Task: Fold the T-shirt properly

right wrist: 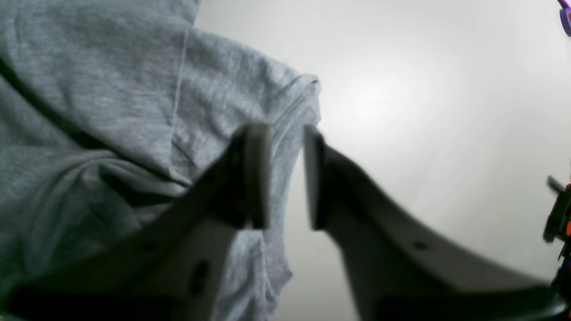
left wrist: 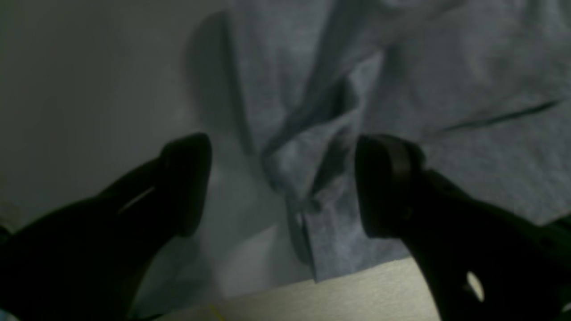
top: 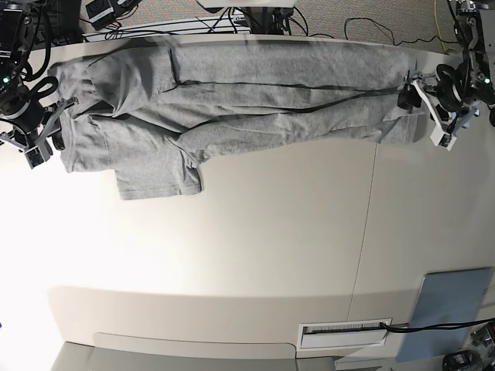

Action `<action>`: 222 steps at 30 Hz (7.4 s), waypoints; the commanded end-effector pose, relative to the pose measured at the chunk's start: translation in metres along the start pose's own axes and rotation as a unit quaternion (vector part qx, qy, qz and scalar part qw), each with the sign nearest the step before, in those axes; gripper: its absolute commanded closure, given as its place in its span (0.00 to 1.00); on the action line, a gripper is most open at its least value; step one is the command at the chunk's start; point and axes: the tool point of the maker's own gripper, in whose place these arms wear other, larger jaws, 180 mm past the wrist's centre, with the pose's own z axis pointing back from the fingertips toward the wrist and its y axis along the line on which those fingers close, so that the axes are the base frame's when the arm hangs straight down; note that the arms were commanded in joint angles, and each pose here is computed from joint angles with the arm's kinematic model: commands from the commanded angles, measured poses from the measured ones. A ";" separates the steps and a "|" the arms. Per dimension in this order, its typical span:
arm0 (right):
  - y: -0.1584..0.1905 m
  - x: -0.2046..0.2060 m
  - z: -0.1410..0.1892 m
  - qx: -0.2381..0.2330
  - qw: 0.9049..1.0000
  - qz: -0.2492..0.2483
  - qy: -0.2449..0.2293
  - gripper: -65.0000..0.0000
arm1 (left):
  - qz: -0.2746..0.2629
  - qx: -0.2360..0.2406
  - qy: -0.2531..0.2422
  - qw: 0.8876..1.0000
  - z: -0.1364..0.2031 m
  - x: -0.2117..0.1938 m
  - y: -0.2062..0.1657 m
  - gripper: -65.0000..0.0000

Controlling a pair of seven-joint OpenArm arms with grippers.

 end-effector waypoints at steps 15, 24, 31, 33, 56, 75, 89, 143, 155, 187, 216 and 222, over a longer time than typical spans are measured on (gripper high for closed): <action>-0.009 0.059 -0.072 0.007 0.995 -0.095 -0.003 0.59 | 0.010 -0.048 -0.087 0.995 0.002 0.032 -0.024 0.23; 0.037 0.077 -0.139 0.090 0.979 -0.173 0.058 0.59 | 0.011 -0.043 -0.083 0.996 0.000 0.030 -0.025 0.23; 0.055 0.059 -0.154 0.115 0.965 -0.204 0.117 0.59 | 0.008 -0.038 -0.082 0.996 0.000 0.030 -0.023 0.23; 0.058 0.054 -0.153 0.118 0.964 -0.202 0.127 0.60 | 0.008 -0.038 -0.089 0.995 0.000 0.032 -0.023 0.23; 0.048 0.112 -0.084 0.062 0.996 -0.052 0.021 1.00 | 0.009 -0.038 -0.093 0.995 0.000 0.033 -0.023 0.23; 0.180 0.025 0.052 0.141 0.985 0.089 0.051 1.00 | 0.009 -0.038 -0.092 0.995 0.000 0.033 -0.023 0.23; 0.211 0.008 0.067 0.215 0.971 0.080 0.065 1.00 | 0.009 -0.038 -0.093 0.995 0.000 0.033 -0.023 0.23; 0.172 0.034 -0.047 0.188 0.974 -0.121 0.029 1.00 | 0.009 -0.039 -0.094 0.995 0.000 0.034 -0.023 0.23; 0.237 0.086 -0.005 0.391 0.909 -0.110 -0.089 1.00 | 0.009 -0.039 -0.094 0.995 0.000 0.034 -0.023 0.23; 0.304 0.009 -0.001 0.397 0.913 -0.057 0.077 1.00 | 0.009 -0.040 -0.094 0.995 0.001 0.034 -0.023 0.23; 0.097 -0.015 -0.072 0.041 0.990 -0.068 0.120 1.00 | 0.010 -0.039 -0.103 0.994 0.001 0.037 -0.023 0.23; 0.050 -0.003 -0.092 0.002 0.989 -0.078 0.124 1.00 | 0.010 -0.041 -0.108 0.993 0.002 0.039 -0.023 0.23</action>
